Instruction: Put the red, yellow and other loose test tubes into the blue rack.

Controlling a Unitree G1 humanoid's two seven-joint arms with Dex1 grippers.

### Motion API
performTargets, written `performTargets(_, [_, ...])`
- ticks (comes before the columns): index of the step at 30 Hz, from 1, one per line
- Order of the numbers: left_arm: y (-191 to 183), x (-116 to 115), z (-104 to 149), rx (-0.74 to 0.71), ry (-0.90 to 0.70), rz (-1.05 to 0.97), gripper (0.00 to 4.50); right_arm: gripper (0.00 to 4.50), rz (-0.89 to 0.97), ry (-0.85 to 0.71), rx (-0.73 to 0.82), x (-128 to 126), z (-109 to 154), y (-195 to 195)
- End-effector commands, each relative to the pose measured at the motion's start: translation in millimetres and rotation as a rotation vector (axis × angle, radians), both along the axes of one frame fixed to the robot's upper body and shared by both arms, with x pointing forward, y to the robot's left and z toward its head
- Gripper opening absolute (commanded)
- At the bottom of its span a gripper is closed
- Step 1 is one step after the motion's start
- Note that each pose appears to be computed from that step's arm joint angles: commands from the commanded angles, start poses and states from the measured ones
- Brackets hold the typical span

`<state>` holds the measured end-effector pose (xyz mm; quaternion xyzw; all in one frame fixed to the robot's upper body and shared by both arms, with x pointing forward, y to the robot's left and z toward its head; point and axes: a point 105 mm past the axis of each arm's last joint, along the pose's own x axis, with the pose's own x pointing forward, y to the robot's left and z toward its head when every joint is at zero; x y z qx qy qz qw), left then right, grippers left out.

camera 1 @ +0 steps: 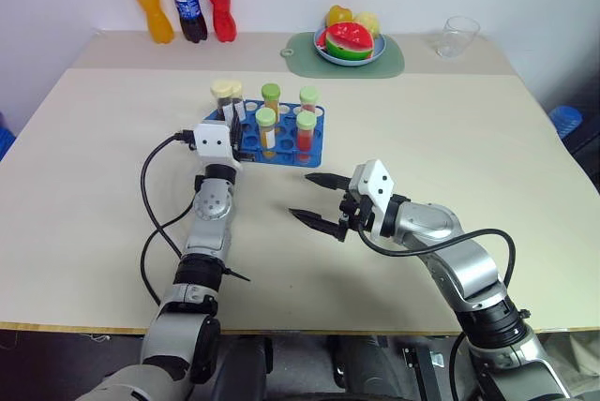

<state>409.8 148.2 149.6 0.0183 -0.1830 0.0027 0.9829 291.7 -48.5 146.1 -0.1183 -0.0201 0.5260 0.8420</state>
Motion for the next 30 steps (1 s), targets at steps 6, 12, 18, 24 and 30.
performTargets(6, [2, 3, 0, -0.035, -0.015, 0.008, 3.70, 3.68, 0.017, -0.056, 0.016, -2, 14, 2])
performTargets(12, [10, -11, 16, -0.046, -0.086, -0.016, 4.49, 3.68, 0.008, -0.058, 0.010, -4, 15, -2])
performTargets(18, [43, -59, 30, 0.061, -0.075, -0.112, 4.49, 3.68, -0.061, -0.079, 0.009, 5, 30, -25])
performTargets(24, [88, -118, 19, 0.293, 0.192, -0.289, 4.49, 3.68, -0.238, -0.072, -0.057, 28, 39, -94])
performTargets(30, [120, -143, 13, 0.343, 0.346, -0.297, 4.49, 3.68, -0.346, -0.034, -0.106, 39, 37, -147])
